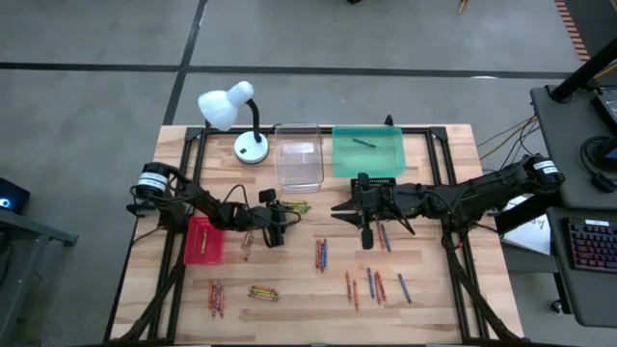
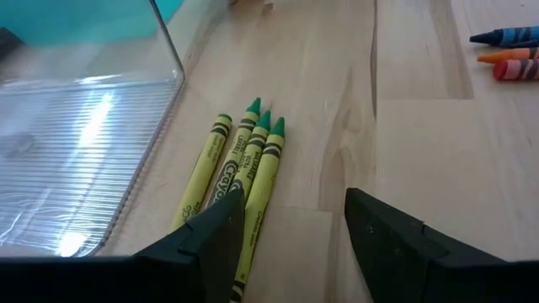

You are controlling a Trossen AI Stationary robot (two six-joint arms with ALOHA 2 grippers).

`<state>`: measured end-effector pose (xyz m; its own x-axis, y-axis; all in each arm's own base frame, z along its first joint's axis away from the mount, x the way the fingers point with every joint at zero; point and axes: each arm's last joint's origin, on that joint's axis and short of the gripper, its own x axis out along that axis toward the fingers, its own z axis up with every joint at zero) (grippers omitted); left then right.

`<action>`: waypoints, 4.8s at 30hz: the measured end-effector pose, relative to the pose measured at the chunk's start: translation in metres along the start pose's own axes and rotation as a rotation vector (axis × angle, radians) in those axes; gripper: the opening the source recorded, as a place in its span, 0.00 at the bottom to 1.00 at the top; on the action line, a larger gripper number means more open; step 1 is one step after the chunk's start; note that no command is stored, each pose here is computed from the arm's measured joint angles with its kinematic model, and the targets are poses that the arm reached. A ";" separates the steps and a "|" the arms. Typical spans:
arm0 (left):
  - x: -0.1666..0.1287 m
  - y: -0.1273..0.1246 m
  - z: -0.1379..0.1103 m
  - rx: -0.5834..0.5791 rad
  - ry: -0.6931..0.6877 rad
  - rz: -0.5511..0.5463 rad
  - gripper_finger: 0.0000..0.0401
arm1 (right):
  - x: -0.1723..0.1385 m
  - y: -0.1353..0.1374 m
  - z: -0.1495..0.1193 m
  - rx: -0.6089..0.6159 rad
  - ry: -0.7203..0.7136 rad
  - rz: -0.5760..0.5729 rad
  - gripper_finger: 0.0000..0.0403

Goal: Sort crayons
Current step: Put the green crayon into the orange bin

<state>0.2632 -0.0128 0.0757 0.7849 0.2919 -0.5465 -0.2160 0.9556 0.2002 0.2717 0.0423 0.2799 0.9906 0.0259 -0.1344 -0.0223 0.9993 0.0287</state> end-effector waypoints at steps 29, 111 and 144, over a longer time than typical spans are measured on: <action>0.000 0.000 0.000 -0.001 0.000 -0.010 0.46 | 0.000 0.000 0.000 -0.007 0.000 0.000 0.16; -0.114 0.044 0.118 -0.072 -0.343 -0.075 0.00 | 0.000 0.000 -0.001 -0.085 0.007 -0.006 0.16; -0.198 0.046 0.080 -0.648 1.296 0.065 0.00 | -0.008 -0.020 -0.007 -0.079 0.127 -0.139 0.16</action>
<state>0.1441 -0.0298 0.2585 -0.2271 -0.1713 -0.9587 -0.7256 0.6863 0.0493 0.2637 0.0228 0.2738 0.9601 -0.1141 -0.2554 0.0978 0.9923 -0.0759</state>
